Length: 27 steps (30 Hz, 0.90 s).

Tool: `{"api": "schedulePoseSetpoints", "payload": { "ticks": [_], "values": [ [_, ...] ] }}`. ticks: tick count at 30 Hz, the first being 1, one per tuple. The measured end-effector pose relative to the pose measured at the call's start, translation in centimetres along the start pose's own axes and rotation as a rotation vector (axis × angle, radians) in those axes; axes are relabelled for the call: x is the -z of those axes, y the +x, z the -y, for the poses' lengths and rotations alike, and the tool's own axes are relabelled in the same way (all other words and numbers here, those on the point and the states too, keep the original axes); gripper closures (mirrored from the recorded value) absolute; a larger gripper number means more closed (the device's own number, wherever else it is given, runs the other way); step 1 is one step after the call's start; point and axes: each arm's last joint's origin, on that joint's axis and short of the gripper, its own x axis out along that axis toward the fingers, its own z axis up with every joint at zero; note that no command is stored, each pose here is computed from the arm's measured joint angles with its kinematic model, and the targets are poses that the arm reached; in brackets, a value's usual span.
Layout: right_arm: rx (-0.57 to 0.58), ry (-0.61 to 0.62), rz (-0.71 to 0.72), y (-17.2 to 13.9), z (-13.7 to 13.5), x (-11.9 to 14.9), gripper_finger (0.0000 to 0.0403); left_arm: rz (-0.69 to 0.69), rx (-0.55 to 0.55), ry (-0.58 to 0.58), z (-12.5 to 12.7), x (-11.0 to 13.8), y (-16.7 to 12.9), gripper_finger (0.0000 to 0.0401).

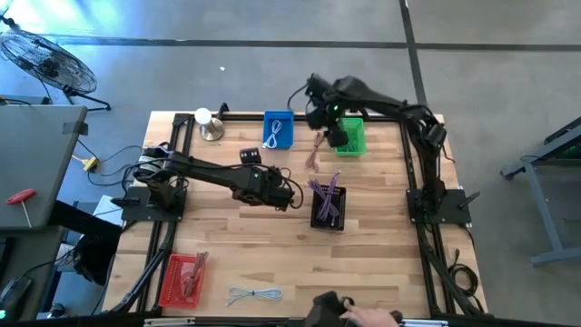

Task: Pick & Place USB Port
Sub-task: Put the pink charger cable into the red bin

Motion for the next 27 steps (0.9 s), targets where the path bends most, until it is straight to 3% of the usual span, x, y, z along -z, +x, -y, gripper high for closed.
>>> {"api": "schedulePoseSetpoints", "payload": {
  "ticks": [5, 8, 15, 27],
  "values": [
    [0.169, -0.080, -0.123, 2.3, -1.0, -1.4, 0.0202, 0.005, 0.015, -0.014, 0.3, 0.0, 0.2, 0.0112],
    [0.209, -0.108, -0.142, 3.2, -1.7, -2.1, 0.0202, 0.003, 0.020, -0.019, 0.3, 0.0, 0.2, 0.0112],
    [0.161, -0.128, -0.049, 3.8, -2.4, -2.9, 0.0203, -0.010, 0.019, -0.013, 0.2, 0.1, 0.2, 0.0112],
    [0.049, -0.065, 0.087, 3.9, -0.7, -1.0, 0.0220, -0.052, 0.034, -0.009, 0.1, 0.5, 0.2, 0.0112]
  ]
}}
